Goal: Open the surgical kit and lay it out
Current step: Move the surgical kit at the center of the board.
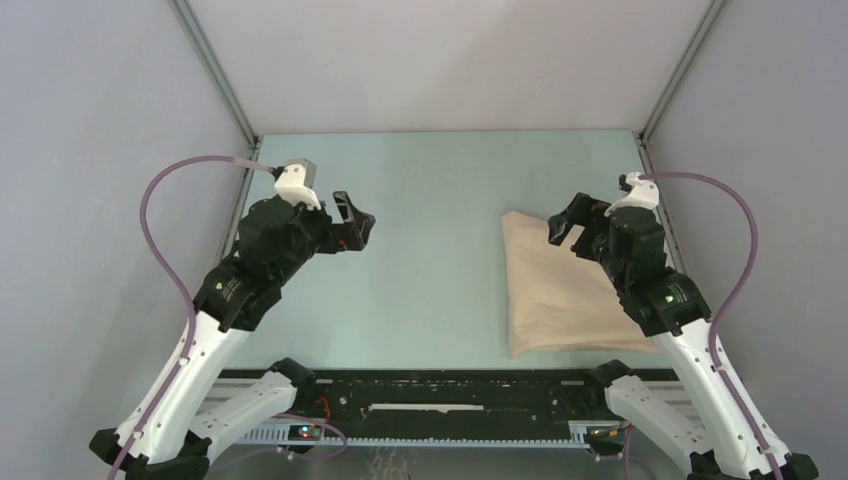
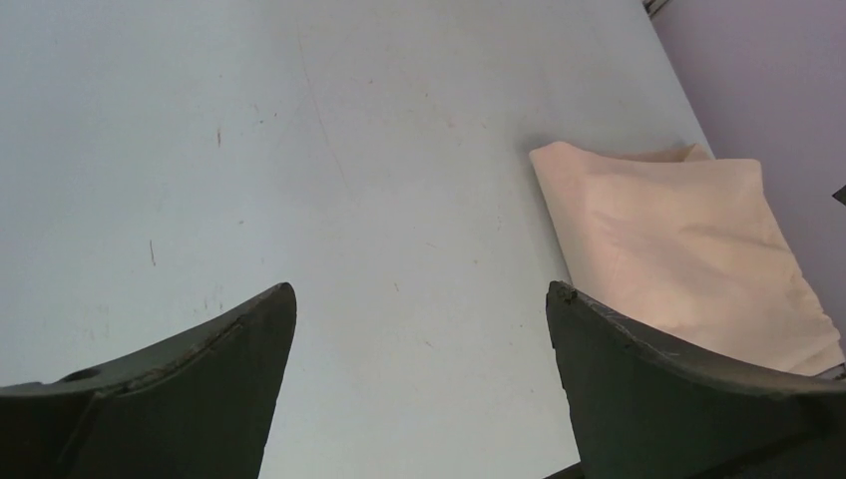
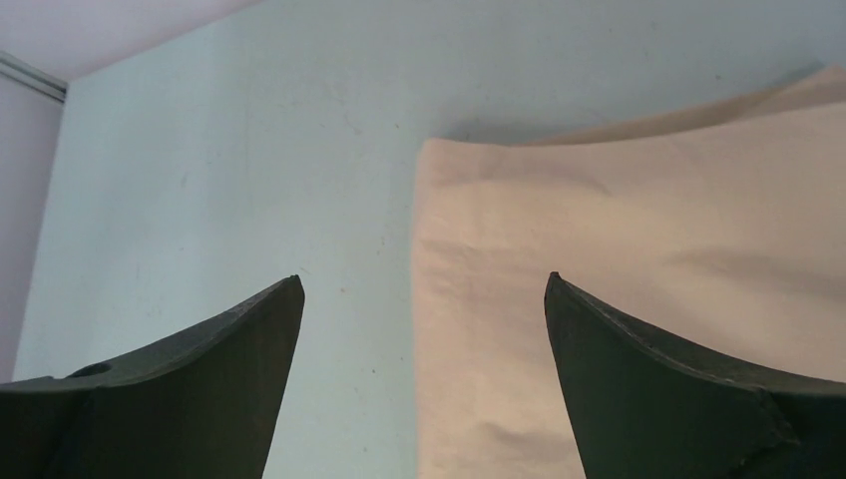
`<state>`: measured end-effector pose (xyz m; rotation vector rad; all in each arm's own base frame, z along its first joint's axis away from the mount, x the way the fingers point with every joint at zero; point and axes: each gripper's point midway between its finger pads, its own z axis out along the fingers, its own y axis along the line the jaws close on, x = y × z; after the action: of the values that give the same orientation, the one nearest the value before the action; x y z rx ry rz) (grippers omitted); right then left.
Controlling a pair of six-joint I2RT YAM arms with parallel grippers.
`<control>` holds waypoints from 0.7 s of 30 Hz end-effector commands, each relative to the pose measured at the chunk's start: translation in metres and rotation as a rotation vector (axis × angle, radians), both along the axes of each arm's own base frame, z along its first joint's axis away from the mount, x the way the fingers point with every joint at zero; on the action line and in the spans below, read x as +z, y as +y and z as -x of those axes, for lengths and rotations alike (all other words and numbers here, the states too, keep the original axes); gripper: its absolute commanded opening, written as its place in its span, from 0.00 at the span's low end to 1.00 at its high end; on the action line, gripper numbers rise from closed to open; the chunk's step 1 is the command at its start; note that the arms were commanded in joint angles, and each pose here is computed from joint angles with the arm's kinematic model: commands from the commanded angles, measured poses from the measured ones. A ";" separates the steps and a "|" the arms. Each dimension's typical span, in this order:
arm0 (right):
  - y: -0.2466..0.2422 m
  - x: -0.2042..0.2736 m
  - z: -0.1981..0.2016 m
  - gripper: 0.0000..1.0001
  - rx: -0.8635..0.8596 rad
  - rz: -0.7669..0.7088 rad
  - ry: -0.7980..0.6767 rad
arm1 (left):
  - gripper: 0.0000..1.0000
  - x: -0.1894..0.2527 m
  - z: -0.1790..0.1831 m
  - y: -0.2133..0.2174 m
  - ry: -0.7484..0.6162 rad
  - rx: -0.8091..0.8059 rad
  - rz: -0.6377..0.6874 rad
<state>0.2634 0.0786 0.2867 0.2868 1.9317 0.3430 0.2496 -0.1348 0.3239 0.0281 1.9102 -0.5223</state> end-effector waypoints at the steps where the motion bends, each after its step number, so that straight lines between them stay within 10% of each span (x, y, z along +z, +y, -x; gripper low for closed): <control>1: -0.008 -0.019 0.005 0.99 -0.067 -0.002 0.059 | 1.00 -0.011 0.002 0.010 0.024 0.076 -0.036; 21: -0.033 -0.078 0.001 0.99 -0.195 0.033 0.279 | 1.00 -0.076 -0.033 -0.092 0.259 0.010 0.036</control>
<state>0.2610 0.0558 0.2137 0.4535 2.1541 0.1733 0.2692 -0.1910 0.2502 -0.0216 2.1618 -0.4941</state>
